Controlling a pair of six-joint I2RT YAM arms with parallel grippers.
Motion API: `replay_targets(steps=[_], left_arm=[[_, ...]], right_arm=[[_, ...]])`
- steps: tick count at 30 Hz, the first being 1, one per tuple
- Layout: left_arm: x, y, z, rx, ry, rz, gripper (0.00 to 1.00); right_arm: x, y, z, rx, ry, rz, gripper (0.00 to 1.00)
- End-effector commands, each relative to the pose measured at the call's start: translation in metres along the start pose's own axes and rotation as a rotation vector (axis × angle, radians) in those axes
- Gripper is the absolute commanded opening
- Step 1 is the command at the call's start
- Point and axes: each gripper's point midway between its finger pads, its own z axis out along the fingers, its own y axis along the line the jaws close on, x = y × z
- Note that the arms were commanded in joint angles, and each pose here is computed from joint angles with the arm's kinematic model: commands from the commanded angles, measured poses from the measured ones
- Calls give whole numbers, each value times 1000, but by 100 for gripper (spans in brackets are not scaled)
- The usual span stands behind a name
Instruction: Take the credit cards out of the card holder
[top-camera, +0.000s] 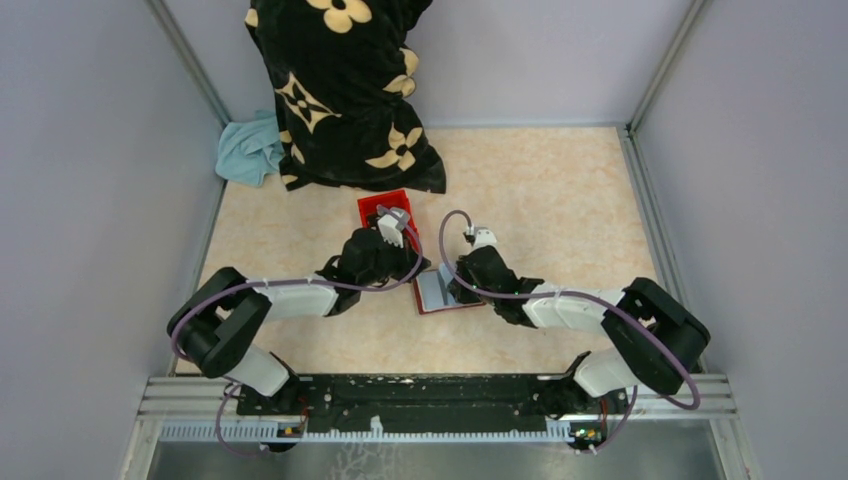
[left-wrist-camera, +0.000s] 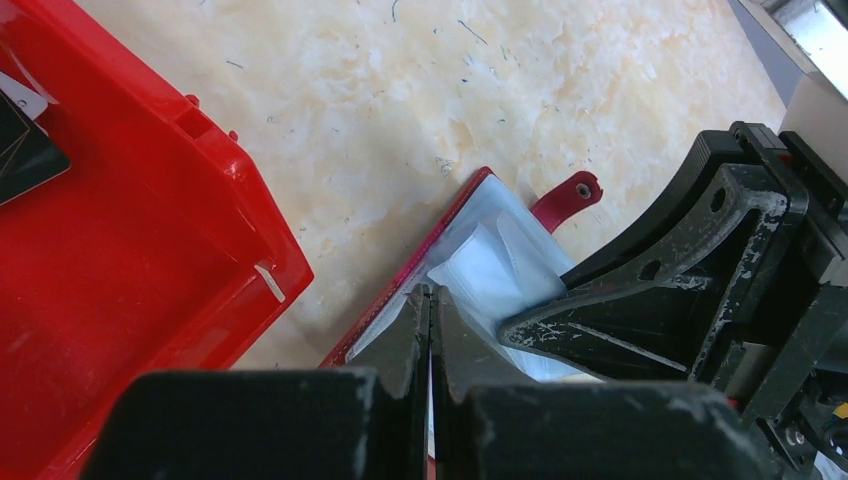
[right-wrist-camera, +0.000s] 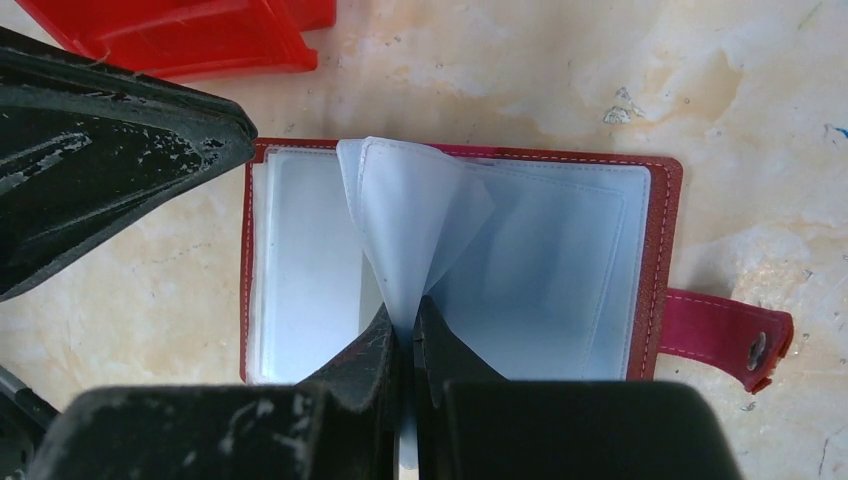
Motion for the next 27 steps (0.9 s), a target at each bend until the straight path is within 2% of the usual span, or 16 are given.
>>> replay_targets(steps=[1, 15, 27], left_arm=[[-14, -11, -2, 39, -37, 26, 0], [-2, 11, 4, -65, -10, -3, 0], [13, 19, 14, -112, 81, -33, 0]], right_arm=[[-29, 20, -1, -79, -86, 33, 0], [-35, 27, 1, -143, -89, 46, 0], [-29, 26, -2, -167, -88, 48, 0]])
